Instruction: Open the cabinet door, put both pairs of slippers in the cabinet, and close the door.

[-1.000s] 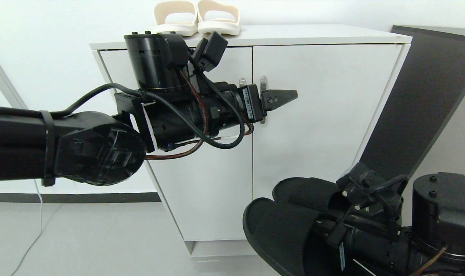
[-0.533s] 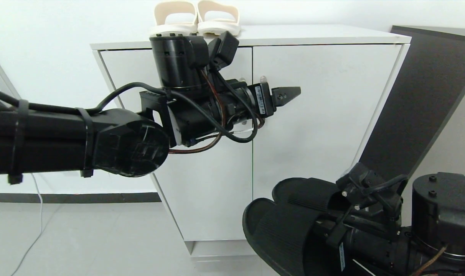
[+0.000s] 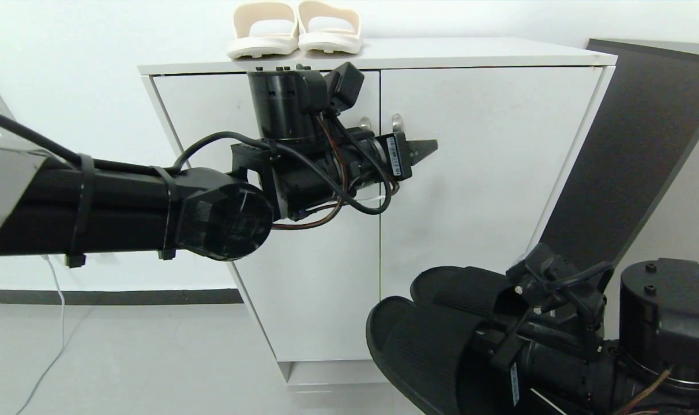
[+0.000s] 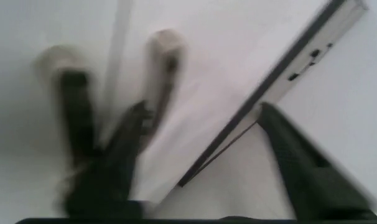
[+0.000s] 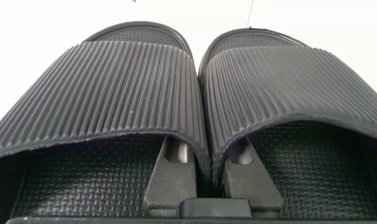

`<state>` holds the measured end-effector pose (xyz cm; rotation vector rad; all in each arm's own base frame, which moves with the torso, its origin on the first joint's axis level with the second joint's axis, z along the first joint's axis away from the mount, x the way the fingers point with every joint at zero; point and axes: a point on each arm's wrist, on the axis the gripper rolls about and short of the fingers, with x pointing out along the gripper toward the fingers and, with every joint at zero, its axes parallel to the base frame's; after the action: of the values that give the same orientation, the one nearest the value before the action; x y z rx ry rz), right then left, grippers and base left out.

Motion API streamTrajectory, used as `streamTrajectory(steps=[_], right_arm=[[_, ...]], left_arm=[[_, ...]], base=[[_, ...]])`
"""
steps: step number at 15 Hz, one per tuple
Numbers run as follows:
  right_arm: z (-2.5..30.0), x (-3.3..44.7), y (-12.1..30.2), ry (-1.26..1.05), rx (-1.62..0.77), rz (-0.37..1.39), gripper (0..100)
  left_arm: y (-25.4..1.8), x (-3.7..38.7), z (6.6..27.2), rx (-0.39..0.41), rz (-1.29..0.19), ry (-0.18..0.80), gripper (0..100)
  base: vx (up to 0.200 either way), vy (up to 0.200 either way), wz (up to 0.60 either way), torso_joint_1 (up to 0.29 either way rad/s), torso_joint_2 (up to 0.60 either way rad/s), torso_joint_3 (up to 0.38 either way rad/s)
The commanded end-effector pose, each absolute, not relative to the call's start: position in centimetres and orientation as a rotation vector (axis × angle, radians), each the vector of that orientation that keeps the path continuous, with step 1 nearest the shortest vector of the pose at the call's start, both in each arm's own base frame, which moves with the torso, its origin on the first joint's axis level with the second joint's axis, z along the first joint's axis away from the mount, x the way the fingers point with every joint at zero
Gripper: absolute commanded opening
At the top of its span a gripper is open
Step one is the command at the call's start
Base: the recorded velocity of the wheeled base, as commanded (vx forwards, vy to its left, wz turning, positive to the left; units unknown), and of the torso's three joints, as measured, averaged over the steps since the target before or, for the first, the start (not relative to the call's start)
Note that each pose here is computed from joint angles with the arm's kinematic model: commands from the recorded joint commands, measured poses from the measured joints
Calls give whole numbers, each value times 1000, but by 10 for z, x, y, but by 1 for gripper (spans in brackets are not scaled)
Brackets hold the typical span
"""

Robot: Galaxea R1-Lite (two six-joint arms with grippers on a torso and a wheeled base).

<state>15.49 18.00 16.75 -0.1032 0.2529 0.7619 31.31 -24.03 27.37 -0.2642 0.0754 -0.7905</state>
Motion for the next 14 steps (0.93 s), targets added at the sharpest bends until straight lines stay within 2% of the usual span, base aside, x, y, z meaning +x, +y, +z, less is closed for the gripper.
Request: streamTrajectory(steps=[1, 6, 9, 14], right_arm=[[167, 154, 180, 255, -104, 763, 0], [165, 152, 178, 261, -108, 788, 0], [167, 144, 172, 258, -95, 872, 0], [162, 134, 165, 269, -113, 986, 0]], left_arm=[[-238, 309, 277, -267, -799, 71, 0], [-229, 284, 280, -263, -821, 86, 0], [-220, 264, 277, -256, -840, 105, 0], [-199, 233, 274, -254, -847, 82, 0]], base=[[0, 0, 0, 0, 0, 0], [0, 0, 0, 0, 0, 0], [0, 0, 0, 0, 0, 0], [0, 0, 0, 0, 0, 0]])
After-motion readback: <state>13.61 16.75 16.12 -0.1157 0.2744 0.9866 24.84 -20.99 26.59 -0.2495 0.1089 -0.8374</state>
